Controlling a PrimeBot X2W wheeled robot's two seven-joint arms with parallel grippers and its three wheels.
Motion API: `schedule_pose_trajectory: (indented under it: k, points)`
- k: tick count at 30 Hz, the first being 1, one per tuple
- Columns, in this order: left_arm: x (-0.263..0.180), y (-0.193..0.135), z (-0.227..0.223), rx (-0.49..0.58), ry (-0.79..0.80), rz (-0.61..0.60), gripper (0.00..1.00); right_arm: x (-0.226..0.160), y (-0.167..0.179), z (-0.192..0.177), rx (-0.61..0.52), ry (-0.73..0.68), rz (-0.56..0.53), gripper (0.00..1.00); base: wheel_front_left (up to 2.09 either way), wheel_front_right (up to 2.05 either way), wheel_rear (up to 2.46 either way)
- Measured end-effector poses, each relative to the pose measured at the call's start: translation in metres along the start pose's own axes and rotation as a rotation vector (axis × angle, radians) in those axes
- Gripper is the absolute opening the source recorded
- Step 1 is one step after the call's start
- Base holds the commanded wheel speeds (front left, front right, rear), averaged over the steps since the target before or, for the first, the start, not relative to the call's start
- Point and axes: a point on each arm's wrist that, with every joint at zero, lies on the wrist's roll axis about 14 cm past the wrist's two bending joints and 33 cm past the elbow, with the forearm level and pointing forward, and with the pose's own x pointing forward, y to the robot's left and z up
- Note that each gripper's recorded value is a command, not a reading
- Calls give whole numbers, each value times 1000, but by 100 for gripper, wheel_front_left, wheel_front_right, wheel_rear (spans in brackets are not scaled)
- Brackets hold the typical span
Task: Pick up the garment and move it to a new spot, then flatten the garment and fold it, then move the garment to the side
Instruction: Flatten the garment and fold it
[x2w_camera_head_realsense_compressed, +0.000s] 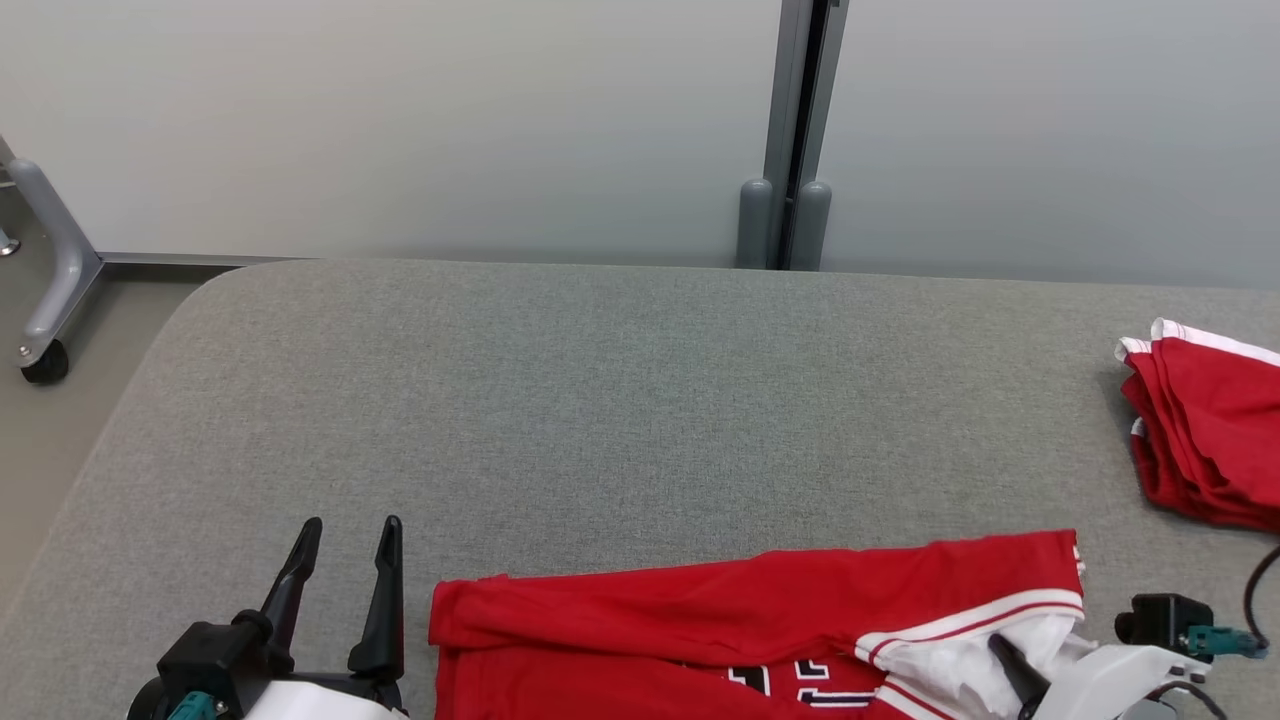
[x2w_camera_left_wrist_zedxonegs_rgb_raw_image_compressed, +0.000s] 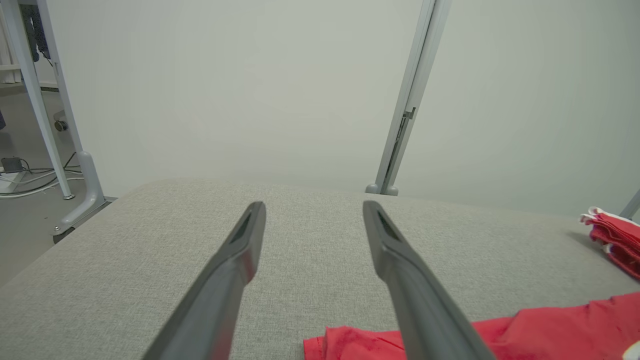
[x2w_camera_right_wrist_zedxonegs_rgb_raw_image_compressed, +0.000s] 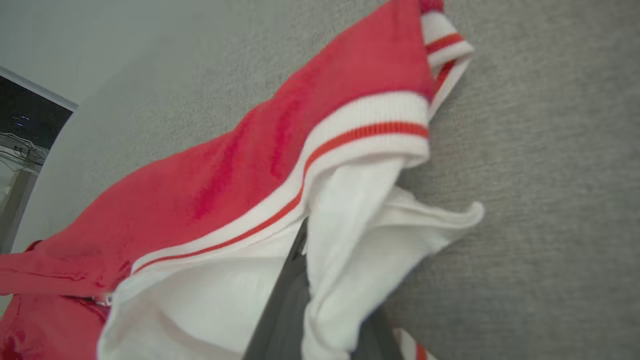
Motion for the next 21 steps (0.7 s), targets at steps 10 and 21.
schedule_pose_trajectory:
  k: [10, 21]
  points:
    - [6, -12, 4, -16, -15, -30, 100, -28, -46, 58, -25, -162, -85, 0, 0, 0, 0]
    - [6, -18, 2, -26, -14, -45, 100, -48, -37, 101, -95, -276, -49, 0, 0, 0, 0]
